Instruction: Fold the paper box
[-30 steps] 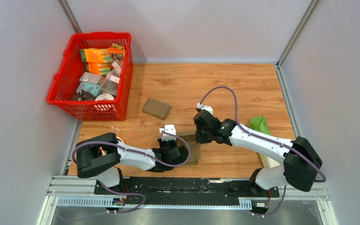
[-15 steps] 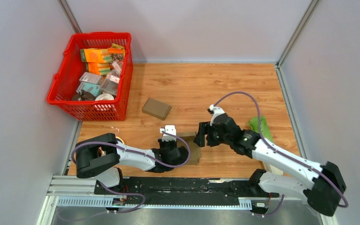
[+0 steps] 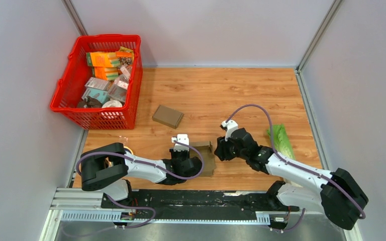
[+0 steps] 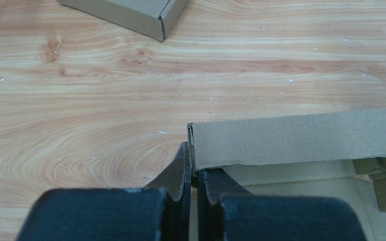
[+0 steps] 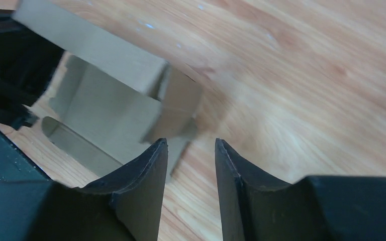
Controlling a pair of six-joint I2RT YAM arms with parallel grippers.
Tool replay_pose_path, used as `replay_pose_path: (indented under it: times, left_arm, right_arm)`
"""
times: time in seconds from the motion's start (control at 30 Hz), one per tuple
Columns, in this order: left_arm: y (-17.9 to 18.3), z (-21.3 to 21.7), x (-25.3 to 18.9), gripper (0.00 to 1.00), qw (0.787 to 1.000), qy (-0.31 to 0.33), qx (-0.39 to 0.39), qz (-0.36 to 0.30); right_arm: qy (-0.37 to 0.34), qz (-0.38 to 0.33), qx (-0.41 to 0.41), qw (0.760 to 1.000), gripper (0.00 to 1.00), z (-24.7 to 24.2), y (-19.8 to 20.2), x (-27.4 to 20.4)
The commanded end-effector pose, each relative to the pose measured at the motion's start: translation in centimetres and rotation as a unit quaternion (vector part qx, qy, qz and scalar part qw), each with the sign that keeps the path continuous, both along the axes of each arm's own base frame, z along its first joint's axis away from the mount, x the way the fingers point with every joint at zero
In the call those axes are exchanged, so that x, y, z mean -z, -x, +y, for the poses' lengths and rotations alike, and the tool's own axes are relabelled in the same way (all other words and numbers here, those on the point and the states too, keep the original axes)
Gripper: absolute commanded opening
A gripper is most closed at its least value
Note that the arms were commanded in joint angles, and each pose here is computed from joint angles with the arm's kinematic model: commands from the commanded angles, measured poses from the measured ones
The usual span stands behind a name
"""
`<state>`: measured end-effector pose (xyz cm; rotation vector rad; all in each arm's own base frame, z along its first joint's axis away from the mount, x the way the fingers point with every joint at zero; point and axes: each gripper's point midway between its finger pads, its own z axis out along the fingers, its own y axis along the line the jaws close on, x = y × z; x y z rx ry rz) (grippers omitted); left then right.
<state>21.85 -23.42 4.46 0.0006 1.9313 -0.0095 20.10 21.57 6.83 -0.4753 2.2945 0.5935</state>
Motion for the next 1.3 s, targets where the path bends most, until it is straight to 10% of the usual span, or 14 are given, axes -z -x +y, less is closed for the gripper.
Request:
replay_pose_path:
  times: [0.0,0.43,0.8,1.03,1.1,1.27]
  left_arm:
    - [1.2,-0.3,1.4,0.00,0.998,-0.025,0.033,0.038]
    - [1.4,0.4,1.1,0.00,0.999,-0.026,0.030,0.032]
    - [1.7,0.4,1.1,0.00,0.999,-0.017,0.029,0.027]
    - [1.9,0.4,0.9,0.00,0.999,-0.012,0.027,0.024]
    - [1.9,0.3,0.8,0.00,0.999,-0.003,0.024,0.023]
    - [2.0,0.8,0.9,0.00,1.000,0.010,0.007,0.025]
  right_arm:
    - [-0.064,-0.110,-0.078,0.989,0.42,5.0,-1.8,-4.2]
    - [-0.034,-0.175,-0.022,0.984,0.41,5.1,-4.0,-2.3]
    - [-0.025,-0.192,0.044,0.980,0.13,5.8,-4.6,-1.2]
    - [0.026,-0.216,0.086,0.972,0.17,6.4,-4.8,0.3]
    - [0.044,-0.238,0.128,0.962,0.00,6.1,-5.5,0.1]
    - [0.071,-0.268,0.224,0.934,0.00,5.4,-4.9,1.5]
